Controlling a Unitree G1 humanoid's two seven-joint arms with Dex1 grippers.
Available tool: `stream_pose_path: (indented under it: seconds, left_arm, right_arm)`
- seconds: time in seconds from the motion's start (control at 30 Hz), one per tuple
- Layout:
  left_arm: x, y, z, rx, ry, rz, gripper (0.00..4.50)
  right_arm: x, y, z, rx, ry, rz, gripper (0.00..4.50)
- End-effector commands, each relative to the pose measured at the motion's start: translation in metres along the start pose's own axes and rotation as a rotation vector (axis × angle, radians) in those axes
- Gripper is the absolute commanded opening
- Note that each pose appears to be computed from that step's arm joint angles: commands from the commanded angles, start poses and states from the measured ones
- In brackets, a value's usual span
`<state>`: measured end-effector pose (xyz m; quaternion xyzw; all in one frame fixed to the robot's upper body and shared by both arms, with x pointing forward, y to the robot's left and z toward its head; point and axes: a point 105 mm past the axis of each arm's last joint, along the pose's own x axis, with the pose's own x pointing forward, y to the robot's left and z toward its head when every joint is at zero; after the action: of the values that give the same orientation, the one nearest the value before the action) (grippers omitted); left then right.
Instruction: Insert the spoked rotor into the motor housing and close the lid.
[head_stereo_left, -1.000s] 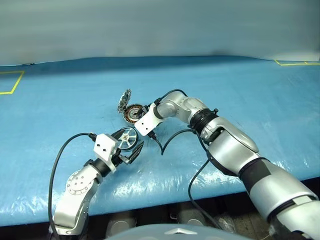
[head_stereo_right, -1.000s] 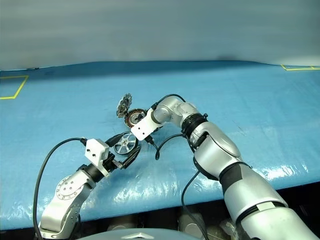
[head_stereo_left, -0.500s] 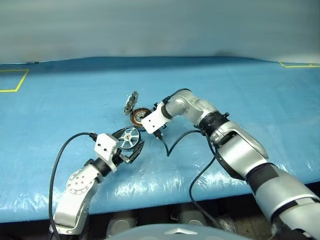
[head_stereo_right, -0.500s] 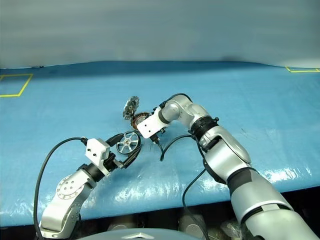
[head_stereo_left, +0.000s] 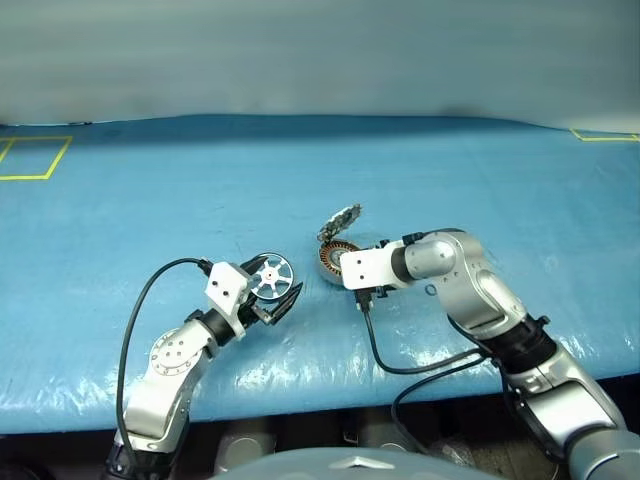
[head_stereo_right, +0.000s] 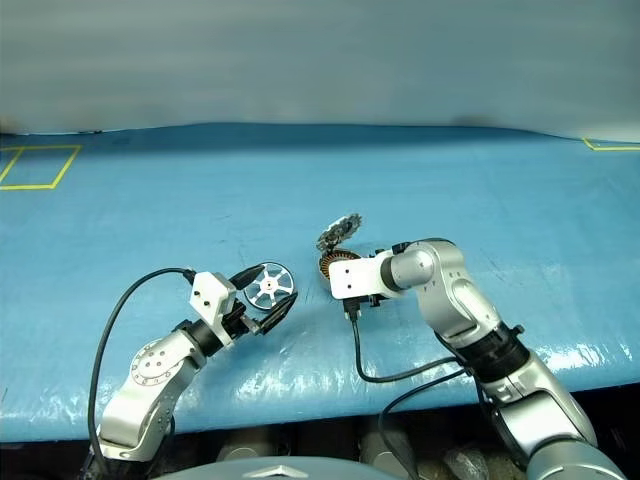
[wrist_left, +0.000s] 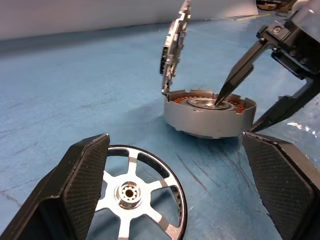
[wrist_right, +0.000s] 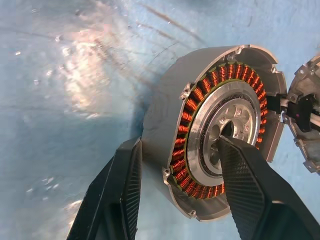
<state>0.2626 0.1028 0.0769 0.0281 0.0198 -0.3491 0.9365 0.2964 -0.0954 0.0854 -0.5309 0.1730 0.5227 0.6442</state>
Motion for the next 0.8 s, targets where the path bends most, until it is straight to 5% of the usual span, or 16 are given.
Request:
stream_pose_path:
  seconds: [0.03,0.33,0.6,0.8]
  left_arm:
    - [0.006,-0.007,0.007,0.001,-0.030,-0.049,4.50]
    - [0.008,-0.008,0.005,0.012,-0.011,-0.074,4.50]
    - [0.004,-0.006,0.008,0.017,-0.015,-0.039,4.50]
    - [0.001,-0.003,0.006,0.039,-0.013,-0.007,4.50]
  right_arm:
    - [0.000,0.027,-0.008,0.087,0.050,0.089,2.22]
    - [0.013,0.040,0.010,0.441,0.055,0.116,2.22]
    - [0.028,0.045,0.013,0.249,0.081,0.128,2.22]
    - [0.037,0.040,0.013,0.296,0.097,0.121,2.22]
